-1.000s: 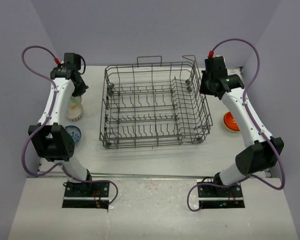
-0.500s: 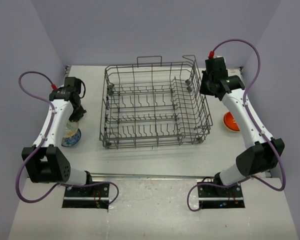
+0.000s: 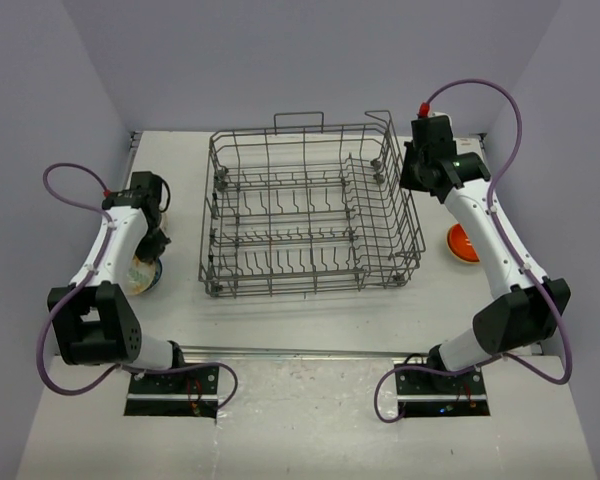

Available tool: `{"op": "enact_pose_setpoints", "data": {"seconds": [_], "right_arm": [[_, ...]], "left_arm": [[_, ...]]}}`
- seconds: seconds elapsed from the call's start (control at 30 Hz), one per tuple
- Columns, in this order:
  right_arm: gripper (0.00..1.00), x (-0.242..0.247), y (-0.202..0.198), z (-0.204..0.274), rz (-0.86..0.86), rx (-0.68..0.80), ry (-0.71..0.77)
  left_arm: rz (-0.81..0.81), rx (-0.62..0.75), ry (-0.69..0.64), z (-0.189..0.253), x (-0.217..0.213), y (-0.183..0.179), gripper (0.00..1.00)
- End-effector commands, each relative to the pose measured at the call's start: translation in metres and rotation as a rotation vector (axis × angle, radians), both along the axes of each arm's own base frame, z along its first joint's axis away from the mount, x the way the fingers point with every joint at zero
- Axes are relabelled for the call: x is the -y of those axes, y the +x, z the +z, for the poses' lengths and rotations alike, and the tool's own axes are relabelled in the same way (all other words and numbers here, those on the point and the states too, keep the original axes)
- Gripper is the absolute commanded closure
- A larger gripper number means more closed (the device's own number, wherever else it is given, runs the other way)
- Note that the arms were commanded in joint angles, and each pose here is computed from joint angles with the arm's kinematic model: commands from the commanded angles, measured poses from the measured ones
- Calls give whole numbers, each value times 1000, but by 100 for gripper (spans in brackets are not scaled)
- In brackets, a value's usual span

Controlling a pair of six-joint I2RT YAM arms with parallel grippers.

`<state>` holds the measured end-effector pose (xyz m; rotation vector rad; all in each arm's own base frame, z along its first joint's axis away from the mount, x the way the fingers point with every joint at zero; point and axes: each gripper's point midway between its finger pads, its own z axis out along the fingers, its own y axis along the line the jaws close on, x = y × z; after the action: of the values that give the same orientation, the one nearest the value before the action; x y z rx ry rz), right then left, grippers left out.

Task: Unload the bowls from the dish rack

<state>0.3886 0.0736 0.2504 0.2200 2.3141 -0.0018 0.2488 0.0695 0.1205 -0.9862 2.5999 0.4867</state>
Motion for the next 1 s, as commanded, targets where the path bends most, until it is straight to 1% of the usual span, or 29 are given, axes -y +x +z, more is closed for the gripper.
{"op": "enact_pose_setpoints", "data": {"seconds": [0.0, 0.3, 0.7, 0.9, 0.93, 0.97], "right_arm": [[100, -10, -18, -17, 9, -82, 50], [100, -7, -23, -9, 12, -56, 47], [100, -4, -24, -5, 10, -41, 33], [100, -4, -21, -7, 5, -45, 29], [100, -3, -20, -7, 3, -45, 26], [100, -3, -20, -6, 4, -45, 25]], "left_arm": [[22, 41, 37, 0, -9, 14, 100], [14, -2, 24, -20, -10, 25, 100], [45, -82, -6, -47, -9, 10, 100], [54, -91, -10, -48, -12, 9, 100], [54, -89, -8, -47, -12, 10, 97], [54, -90, -9, -47, -12, 10, 91]]}}
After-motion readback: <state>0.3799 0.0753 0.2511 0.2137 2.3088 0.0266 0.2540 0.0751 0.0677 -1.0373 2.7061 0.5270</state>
